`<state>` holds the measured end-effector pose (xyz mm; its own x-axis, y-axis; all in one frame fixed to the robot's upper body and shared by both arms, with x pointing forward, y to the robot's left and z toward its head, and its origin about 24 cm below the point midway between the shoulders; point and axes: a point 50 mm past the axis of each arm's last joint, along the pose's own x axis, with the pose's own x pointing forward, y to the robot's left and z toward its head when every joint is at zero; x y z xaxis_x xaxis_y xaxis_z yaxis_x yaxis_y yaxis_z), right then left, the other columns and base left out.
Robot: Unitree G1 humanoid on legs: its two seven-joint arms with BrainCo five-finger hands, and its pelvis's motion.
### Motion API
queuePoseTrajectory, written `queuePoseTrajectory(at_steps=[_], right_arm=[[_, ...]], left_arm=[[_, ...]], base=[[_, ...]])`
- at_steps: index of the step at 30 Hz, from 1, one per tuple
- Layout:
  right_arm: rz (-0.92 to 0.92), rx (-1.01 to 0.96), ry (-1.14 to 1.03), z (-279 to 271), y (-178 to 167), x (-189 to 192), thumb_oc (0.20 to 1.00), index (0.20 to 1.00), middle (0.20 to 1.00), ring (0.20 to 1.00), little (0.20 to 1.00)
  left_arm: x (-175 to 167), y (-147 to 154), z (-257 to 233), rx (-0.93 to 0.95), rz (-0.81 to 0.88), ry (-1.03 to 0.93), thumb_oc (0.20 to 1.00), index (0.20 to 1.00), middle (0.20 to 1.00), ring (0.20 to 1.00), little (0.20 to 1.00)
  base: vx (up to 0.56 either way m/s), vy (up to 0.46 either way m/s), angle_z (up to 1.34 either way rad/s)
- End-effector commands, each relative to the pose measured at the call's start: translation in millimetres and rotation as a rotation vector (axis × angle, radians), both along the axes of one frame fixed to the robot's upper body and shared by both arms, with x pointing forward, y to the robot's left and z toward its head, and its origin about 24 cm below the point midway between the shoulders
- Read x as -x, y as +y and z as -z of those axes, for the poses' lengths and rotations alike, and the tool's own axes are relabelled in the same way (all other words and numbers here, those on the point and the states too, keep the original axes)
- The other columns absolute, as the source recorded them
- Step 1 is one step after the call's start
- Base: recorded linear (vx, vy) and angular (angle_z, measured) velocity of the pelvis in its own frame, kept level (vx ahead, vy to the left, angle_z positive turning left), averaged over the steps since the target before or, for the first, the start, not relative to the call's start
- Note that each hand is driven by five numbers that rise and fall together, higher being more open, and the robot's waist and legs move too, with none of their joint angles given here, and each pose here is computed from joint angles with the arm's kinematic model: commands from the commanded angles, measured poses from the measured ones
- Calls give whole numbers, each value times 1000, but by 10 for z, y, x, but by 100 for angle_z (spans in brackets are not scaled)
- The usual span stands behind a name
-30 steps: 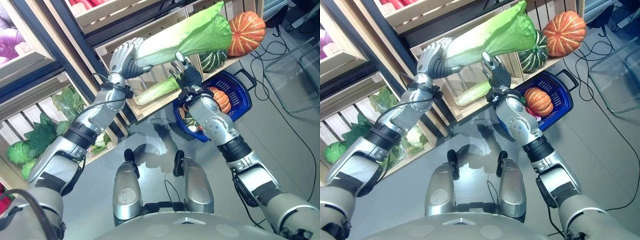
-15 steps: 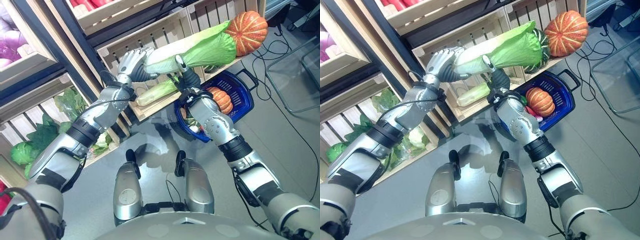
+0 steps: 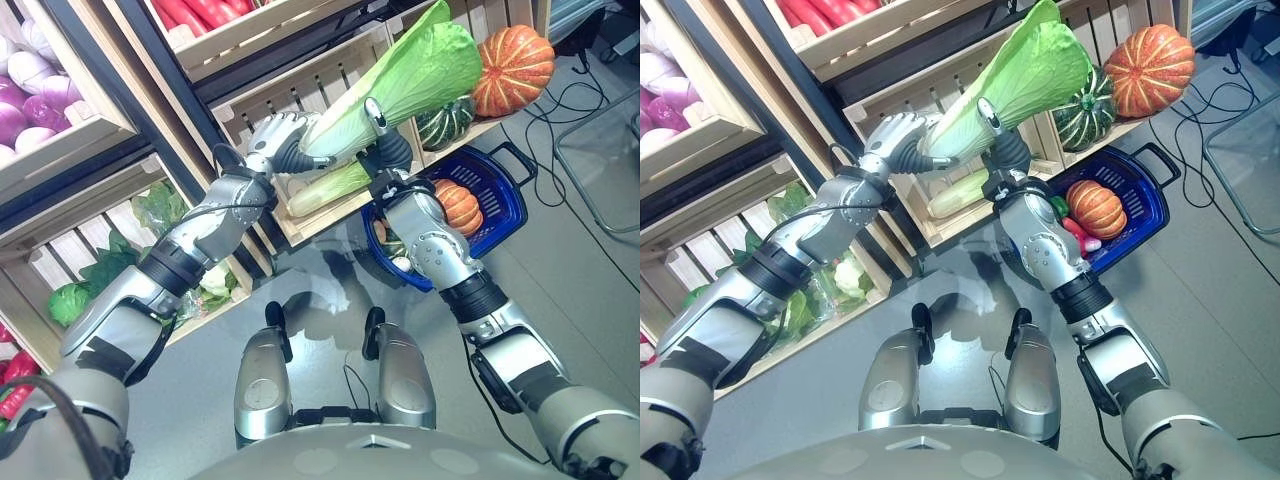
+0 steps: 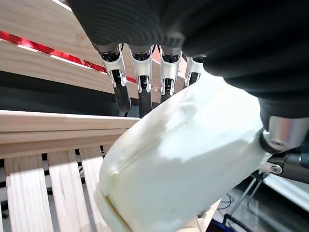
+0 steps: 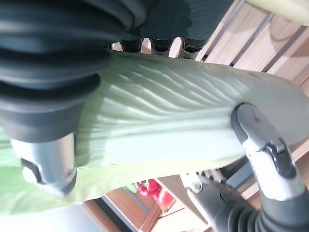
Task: Pick up fruits and vegetables into the basket
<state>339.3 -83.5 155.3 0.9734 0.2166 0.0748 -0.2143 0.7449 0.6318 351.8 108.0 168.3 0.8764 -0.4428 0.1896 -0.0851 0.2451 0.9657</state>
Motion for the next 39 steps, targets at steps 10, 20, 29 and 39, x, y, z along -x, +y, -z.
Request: queuePoseTrajectory(at_steps=[10, 20, 29, 39], right_arm=[[-17, 147, -348, -684, 181, -154, 200, 200, 200, 200, 200], [260, 275, -576, -971, -502, -30, 200, 200, 200, 200, 200], [721, 547, -688, -1068, -1190, 225, 200, 200, 200, 200, 200], [917, 674, -539, -880, -1587, 202, 200, 200, 200, 200, 200]], left_arm=[[350, -588, -41, -98, 271, -53, 1000, 1000, 1000, 1000, 1000], [83, 22, 348, 233, -47, 141, 1000, 1000, 1000, 1000, 1000], [-58, 622, 419, 426, -306, 57, 1000, 1000, 1000, 1000, 1000], [-209, 787, 258, 517, -438, -72, 1000, 1000, 1000, 1000, 1000]], base=[[-37, -4, -1], [-51, -11, -1], [-45, -6, -11], [-17, -6, -15]])
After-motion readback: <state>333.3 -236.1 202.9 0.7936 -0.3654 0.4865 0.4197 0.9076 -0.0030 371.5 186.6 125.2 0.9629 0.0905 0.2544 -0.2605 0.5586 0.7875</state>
